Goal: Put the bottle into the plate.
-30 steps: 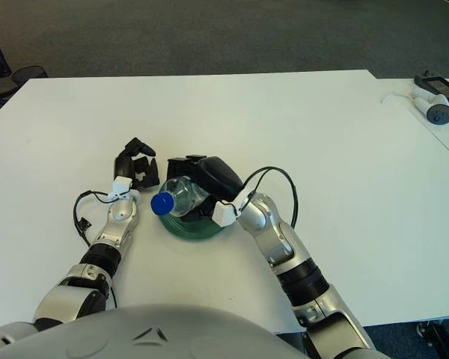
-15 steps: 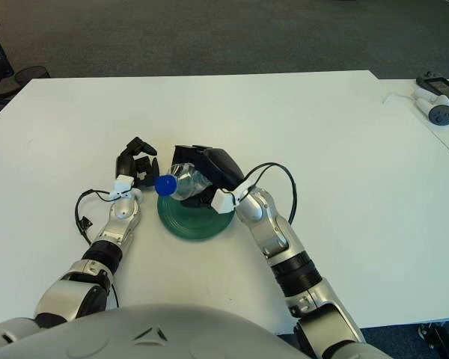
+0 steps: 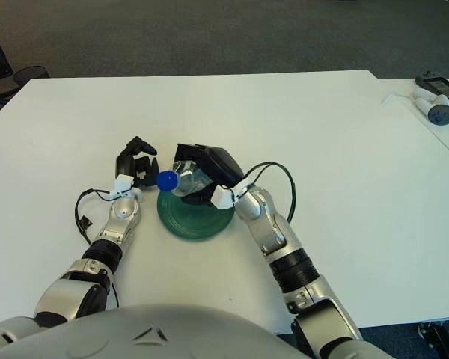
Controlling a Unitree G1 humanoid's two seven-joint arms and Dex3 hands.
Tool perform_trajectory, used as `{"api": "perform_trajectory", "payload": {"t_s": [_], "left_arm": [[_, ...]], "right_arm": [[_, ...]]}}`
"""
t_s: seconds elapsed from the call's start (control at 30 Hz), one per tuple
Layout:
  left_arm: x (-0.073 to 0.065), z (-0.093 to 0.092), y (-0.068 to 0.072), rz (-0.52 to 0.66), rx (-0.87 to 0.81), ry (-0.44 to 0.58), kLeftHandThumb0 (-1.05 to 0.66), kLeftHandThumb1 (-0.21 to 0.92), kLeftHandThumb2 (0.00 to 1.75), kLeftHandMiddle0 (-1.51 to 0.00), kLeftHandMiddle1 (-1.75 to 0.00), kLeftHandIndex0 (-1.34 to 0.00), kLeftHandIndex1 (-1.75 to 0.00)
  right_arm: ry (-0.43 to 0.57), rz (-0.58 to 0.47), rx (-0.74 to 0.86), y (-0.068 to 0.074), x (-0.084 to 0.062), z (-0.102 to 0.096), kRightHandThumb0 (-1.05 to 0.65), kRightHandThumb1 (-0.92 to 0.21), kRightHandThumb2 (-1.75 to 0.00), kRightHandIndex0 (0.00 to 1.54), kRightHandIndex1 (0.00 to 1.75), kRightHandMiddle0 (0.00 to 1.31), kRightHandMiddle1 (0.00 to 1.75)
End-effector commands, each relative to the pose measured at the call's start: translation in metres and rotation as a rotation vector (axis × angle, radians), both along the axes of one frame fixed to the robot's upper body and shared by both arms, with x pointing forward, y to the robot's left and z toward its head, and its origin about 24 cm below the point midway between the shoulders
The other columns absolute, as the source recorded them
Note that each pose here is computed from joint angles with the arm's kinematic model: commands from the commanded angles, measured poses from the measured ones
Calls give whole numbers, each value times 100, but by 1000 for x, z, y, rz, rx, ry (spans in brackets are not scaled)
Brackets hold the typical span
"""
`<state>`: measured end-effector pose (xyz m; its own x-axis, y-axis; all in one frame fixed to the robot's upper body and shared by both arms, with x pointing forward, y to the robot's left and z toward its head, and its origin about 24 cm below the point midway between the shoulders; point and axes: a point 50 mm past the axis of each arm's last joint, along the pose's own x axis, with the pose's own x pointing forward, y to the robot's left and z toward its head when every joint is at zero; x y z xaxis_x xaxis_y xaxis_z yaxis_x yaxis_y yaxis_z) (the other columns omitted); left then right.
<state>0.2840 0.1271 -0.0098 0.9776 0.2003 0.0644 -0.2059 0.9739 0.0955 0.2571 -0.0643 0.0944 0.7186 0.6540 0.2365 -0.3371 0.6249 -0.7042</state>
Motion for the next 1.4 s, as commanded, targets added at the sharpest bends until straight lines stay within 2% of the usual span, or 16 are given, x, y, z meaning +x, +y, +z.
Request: {"api": "perform_trajectory", "payload": {"t_s": [0.0, 0.1, 0.13, 0.2, 0.3, 0.37, 0.4, 0.43, 0.5, 0.7, 0.8, 1.0, 1.03, 1.1, 1.23, 1.37], "left_arm": [[-21, -30, 8, 28, 10, 139, -54, 14, 153, -133, -175, -75, -175], [-20, -30, 8, 35, 14, 144, -54, 14, 153, -131, -175, -75, -175], [-20, -30, 8, 36, 19, 143, -54, 14, 153, -131, -175, -75, -175], [-20, -30, 8, 35, 25, 141, -55, 12, 155, -131, -175, -77, -175], [-19, -29, 8, 35, 35, 130, -56, 11, 157, -131, -175, -78, -175], [-18, -29, 9, 32, 47, 130, -58, 8, 160, -132, -175, -81, -175], [-17, -29, 12, 30, 54, 140, -58, 8, 161, -132, -175, -81, -175], [-17, -30, 13, 28, 59, 148, -58, 7, 162, -132, -175, -82, -175], [-16, -32, 14, 27, 67, 163, -59, 6, 163, -131, -175, -83, -175], [-15, -35, 16, 36, 75, 199, -60, 5, 165, -129, -175, -84, -175], [-14, -36, 17, 39, 81, 205, -60, 4, 166, -127, -175, -85, -175], [-14, -37, 17, 46, 91, 209, -61, 3, 167, -122, -175, -85, -175], [-14, -37, 18, 46, 90, 208, -39, -3, 170, -114, -166, -82, -175], [-14, -37, 18, 47, 84, 205, -16, -10, 173, -106, -157, -79, -175], [-14, -36, 18, 47, 58, 195, -4, -13, 174, -101, -152, -78, -175], [-14, -36, 18, 47, 53, 193, -1, -15, 175, -100, -150, -79, -175]], "right_arm": [[5, 24, 7, -1, 3, 3, -18, -38, -124, 117, 175, 91, 175], [-4, 74, -5, -2, 2, 1, -38, -48, -100, 104, 175, 74, 175], [-17, 91, -25, -3, 2, 1, -48, -55, -88, 96, 175, 64, 175], [-39, 113, -58, -4, 1, 0, -68, -76, -60, 64, 175, 43, 175], [-70, 142, -121, -6, 0, -2, -81, -85, -51, 40, 162, 28, 174], [-85, 164, -158, -7, 0, -2, -90, -89, -51, 26, 138, 15, 168], [-92, 176, -171, -7, -1, -1, -92, -90, -51, 23, 133, 13, 166], [-97, 185, -180, -7, -1, -1, -95, -91, -52, 17, 114, 8, 144], [-105, 201, -202, -8, -2, -1, -100, -92, -55, 8, 85, 3, 111], [-119, 226, -224, -10, -3, -2, -104, -92, -63, 1, 37, 0, 58], [-125, 235, -228, -10, -4, -1, -105, -92, -67, 1, 24, 0, 41], [-126, 241, -244, -12, -3, -1, -105, -92, -72, 0, 15, 0, 29], [-126, 240, -246, -12, -3, -1, -105, -92, -73, 0, 14, 0, 27], [-123, 239, -251, -13, -3, -2, -105, -92, -74, 0, 13, 0, 26], [-113, 237, -262, -15, -2, -4, -105, -92, -77, 0, 12, 0, 24], [-99, 235, -281, -15, -1, -6, -105, -92, -80, 0, 11, 0, 23]]}}
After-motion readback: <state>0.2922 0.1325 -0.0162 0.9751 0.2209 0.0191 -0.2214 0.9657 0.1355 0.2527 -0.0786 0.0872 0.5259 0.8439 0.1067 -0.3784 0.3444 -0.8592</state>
